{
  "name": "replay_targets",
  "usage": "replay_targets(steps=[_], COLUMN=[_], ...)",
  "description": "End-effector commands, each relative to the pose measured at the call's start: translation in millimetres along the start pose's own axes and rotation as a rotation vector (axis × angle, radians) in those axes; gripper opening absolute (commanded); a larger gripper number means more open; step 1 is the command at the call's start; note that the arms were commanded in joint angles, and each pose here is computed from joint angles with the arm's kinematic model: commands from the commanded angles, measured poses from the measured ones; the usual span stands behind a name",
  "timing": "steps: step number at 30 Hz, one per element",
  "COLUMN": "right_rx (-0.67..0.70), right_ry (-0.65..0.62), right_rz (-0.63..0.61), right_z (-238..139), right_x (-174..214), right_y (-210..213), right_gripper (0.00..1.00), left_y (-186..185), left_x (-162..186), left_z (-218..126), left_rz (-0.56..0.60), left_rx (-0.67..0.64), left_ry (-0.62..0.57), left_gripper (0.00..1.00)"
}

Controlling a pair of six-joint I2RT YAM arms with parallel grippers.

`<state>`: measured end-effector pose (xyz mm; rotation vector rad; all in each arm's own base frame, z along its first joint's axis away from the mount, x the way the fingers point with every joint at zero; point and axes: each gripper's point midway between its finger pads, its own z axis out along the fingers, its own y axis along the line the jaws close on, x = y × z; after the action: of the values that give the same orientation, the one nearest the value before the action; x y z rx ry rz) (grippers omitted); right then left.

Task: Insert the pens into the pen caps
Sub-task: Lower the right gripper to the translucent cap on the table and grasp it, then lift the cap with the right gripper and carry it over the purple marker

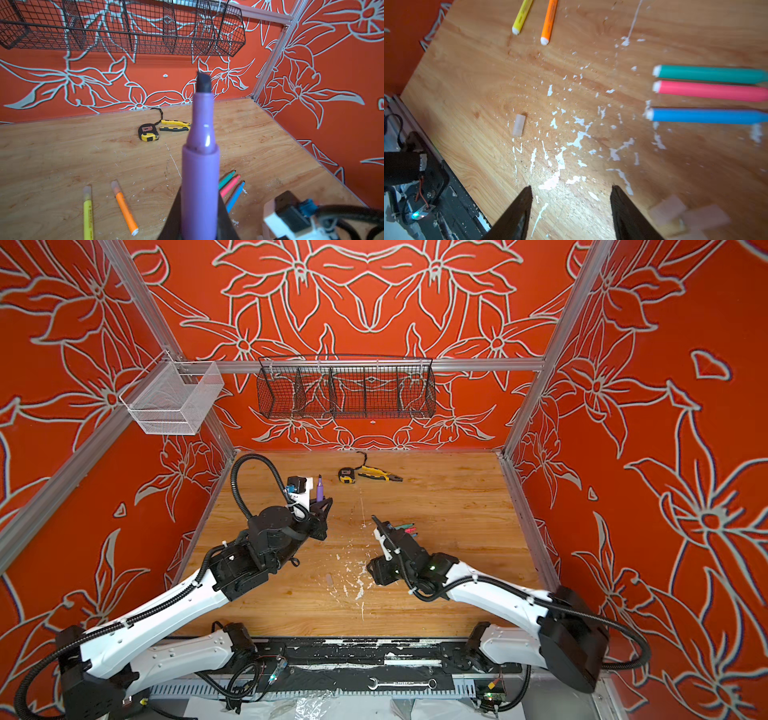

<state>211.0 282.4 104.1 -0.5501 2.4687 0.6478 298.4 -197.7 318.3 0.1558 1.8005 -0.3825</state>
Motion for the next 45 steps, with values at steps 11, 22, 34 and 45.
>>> replay_targets(steps=[11,22,34,45], right_rx=[0.02,0.069,0.215,0.287], right_ry=[0.109,0.22,0.282,0.332], right_rz=[-0.095,-0.149,-0.211,-0.227], right_z=[70,117,123,135], right_x=[-3,0,15,20], right_y=[67,81,67,58], right_gripper=[0.57,0.55,0.45,0.35], left_y=[47,61,57,58], left_x=[-7,-8,-10,-11], left_z=[-16,-19,-22,-25], left_rz=[-0.118,-0.19,-0.186,-0.186], left_rx=[-0.144,-0.123,-0.095,-0.092], left_ry=[-0.057,-0.058,-0.063,-0.069], left_gripper=[0.0,0.0,0.0,0.0])
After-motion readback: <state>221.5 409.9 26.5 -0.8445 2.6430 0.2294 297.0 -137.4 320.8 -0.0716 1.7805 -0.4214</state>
